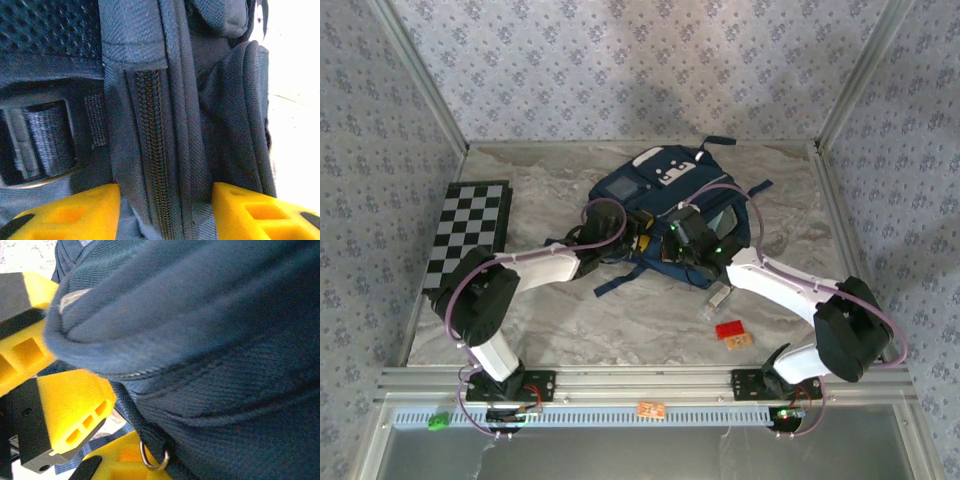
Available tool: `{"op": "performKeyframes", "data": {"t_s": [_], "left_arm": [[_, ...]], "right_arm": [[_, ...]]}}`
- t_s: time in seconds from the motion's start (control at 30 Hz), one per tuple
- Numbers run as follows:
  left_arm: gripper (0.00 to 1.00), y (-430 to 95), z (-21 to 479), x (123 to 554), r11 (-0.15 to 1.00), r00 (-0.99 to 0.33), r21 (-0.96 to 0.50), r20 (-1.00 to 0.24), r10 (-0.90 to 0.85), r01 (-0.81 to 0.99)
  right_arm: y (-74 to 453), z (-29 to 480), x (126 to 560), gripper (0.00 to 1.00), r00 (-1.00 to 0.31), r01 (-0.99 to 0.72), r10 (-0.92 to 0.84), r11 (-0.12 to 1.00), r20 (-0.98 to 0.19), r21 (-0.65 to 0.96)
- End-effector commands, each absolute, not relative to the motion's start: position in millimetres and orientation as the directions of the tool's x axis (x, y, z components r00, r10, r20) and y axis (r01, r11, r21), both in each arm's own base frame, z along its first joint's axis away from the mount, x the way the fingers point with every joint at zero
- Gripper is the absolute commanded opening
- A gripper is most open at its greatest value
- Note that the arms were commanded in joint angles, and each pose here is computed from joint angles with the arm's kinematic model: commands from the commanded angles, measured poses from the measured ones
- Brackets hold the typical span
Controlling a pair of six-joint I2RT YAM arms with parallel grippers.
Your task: Pack books, pencil case, and school supplies into a backpack
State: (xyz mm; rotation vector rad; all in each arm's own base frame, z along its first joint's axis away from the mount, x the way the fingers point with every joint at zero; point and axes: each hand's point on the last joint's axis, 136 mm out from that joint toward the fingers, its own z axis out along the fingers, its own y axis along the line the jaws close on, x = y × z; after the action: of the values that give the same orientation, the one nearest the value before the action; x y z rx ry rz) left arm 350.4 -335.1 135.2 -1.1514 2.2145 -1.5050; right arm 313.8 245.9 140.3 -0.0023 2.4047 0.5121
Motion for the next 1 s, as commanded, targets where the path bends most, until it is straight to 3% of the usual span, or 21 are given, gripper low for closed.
{"op": "performKeyframes", "data": {"t_s": [0.0,0.17,0.2,0.47,0.57,0.73,0.87,0.97], "left_arm": [[0.39,-347,153,366,0.068,-0.624,-0.896,0.251,-0.740,-0.440],[0.02,-323,134,376,0.134,-0.531,-0.870,0.160,-0.832,-0.474],[0.00,-316,136,380,0.155,-0.525,-0.873,0.129,-0.841,-0.463],[0.00,-223,158,424,0.430,-0.589,-0.798,-0.119,-0.800,-0.422],[0.00,-206,169,446,0.466,-0.648,-0.815,-0.153,-0.746,-0.344],[0.00,-223,181,483,0.515,-0.785,-0.844,-0.216,-0.581,-0.149],[0.38,-225,189,478,0.451,-0.847,-0.891,-0.198,-0.494,-0.054],[0.52,-212,188,445,0.450,-0.835,-0.886,-0.161,-0.526,-0.112]], "right_arm": [[249,140,317,0.00,-0.772,-0.143,0.135,0.916,-0.621,0.376],[235,141,319,0.00,-0.772,-0.100,0.136,0.939,-0.620,0.330],[233,140,318,0.00,-0.779,-0.096,0.126,0.944,-0.614,0.315],[174,123,274,0.00,-0.852,-0.027,0.059,0.987,-0.520,0.155],[160,119,267,0.00,-0.868,-0.071,-0.025,0.995,-0.495,0.075],[232,139,283,0.00,-0.841,-0.278,-0.135,0.938,-0.524,0.205],[309,152,294,0.00,-0.835,-0.396,-0.157,0.838,-0.528,0.377],[321,147,300,0.00,-0.827,-0.398,-0.140,0.830,-0.544,0.391]]}}
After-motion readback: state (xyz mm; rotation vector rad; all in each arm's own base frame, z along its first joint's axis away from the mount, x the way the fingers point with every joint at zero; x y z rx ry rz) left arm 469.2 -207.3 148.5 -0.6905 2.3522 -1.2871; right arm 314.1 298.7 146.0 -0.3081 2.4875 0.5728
